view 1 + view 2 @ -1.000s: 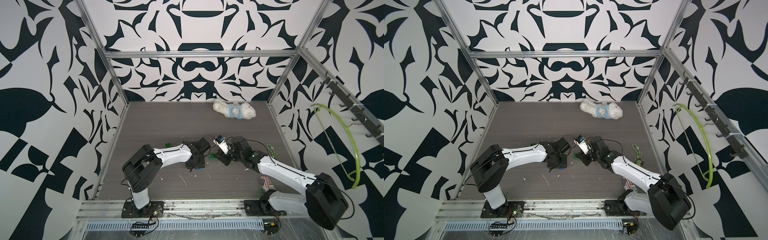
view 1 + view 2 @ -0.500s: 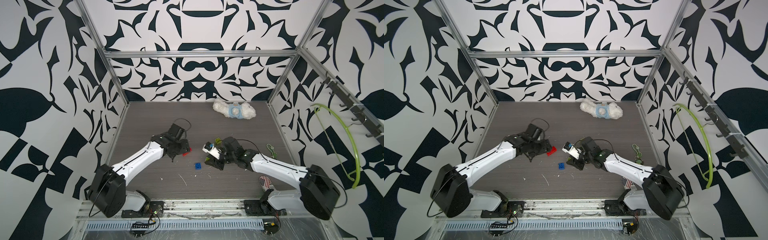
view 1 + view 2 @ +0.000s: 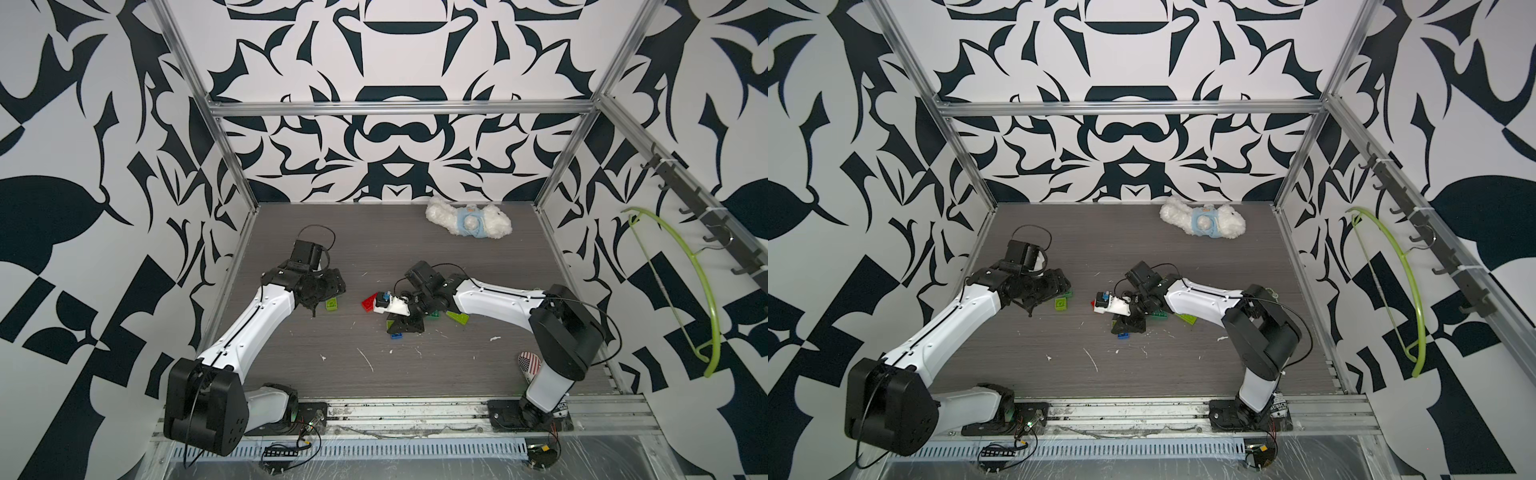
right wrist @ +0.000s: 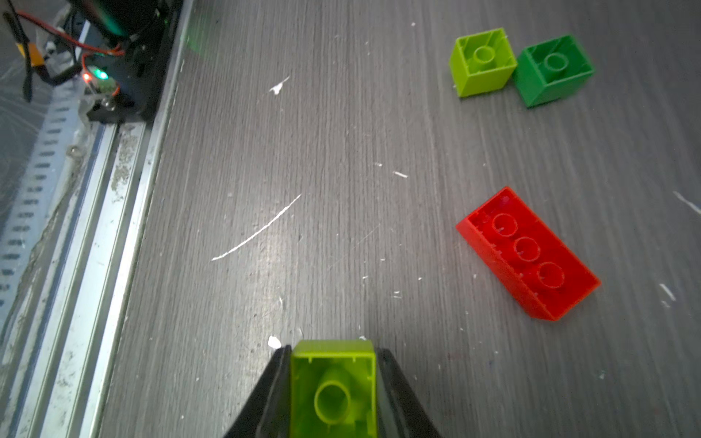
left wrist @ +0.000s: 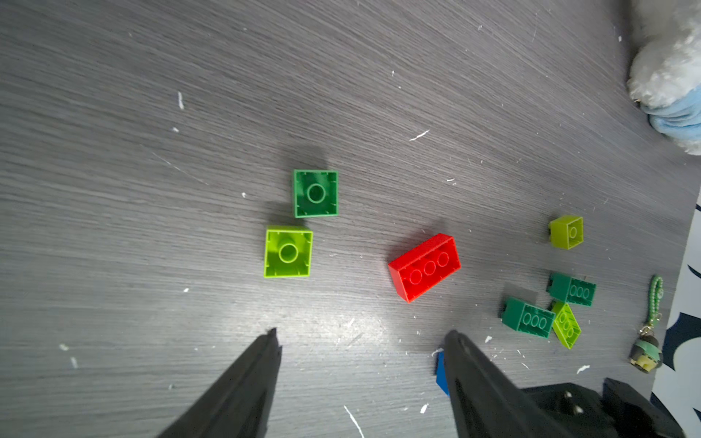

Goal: Assemble a carrot with lego
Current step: Assemble the lego brick with the lego brick.

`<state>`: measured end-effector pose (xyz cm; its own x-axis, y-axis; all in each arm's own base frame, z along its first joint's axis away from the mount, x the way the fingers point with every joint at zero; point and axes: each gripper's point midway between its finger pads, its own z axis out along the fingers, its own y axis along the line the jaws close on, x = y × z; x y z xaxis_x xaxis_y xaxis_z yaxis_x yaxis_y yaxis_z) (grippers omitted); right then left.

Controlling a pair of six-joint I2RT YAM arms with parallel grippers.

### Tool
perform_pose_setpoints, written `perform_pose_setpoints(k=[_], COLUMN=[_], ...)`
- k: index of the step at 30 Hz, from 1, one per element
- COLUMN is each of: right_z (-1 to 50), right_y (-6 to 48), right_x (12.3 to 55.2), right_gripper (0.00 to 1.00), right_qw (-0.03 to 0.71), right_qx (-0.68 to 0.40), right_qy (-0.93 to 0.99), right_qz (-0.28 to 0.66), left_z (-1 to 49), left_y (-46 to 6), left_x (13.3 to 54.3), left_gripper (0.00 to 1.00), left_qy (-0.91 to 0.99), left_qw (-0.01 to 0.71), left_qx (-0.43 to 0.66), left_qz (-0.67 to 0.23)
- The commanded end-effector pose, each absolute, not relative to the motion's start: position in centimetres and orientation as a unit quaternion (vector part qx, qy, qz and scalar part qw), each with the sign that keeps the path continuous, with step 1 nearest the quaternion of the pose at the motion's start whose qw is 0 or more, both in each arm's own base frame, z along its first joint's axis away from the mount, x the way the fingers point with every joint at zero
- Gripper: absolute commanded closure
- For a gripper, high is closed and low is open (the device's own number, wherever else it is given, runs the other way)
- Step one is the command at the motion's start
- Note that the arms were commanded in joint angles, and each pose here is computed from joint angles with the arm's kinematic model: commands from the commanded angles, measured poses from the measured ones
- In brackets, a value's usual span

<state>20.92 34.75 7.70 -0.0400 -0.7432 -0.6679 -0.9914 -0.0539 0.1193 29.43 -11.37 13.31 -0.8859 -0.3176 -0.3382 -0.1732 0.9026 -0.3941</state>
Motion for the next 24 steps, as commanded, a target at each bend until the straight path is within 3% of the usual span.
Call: perform_pose_setpoints(k=[1,24], right_z=[8.6,7.3], right_y=[34.9,34.8], right_x=[20.7,21.4], right_gripper=[0.75,0.77], right_qw=[0.212,0.222], right_qx=[-0.684,-0.706], right_qy=[0.633,0.618], right_qz=[0.294,0.267], left_z=[13.2,13.1], left_y=[-11.4,-11.7], left_x=[29.0,29.2], left_gripper=[0.24,0.25], left_qy=[0.957,0.954], left_qw=[0.194,0.194], left_qx=[-0.111,-0.108], left_qz=[-0.185,-0.200])
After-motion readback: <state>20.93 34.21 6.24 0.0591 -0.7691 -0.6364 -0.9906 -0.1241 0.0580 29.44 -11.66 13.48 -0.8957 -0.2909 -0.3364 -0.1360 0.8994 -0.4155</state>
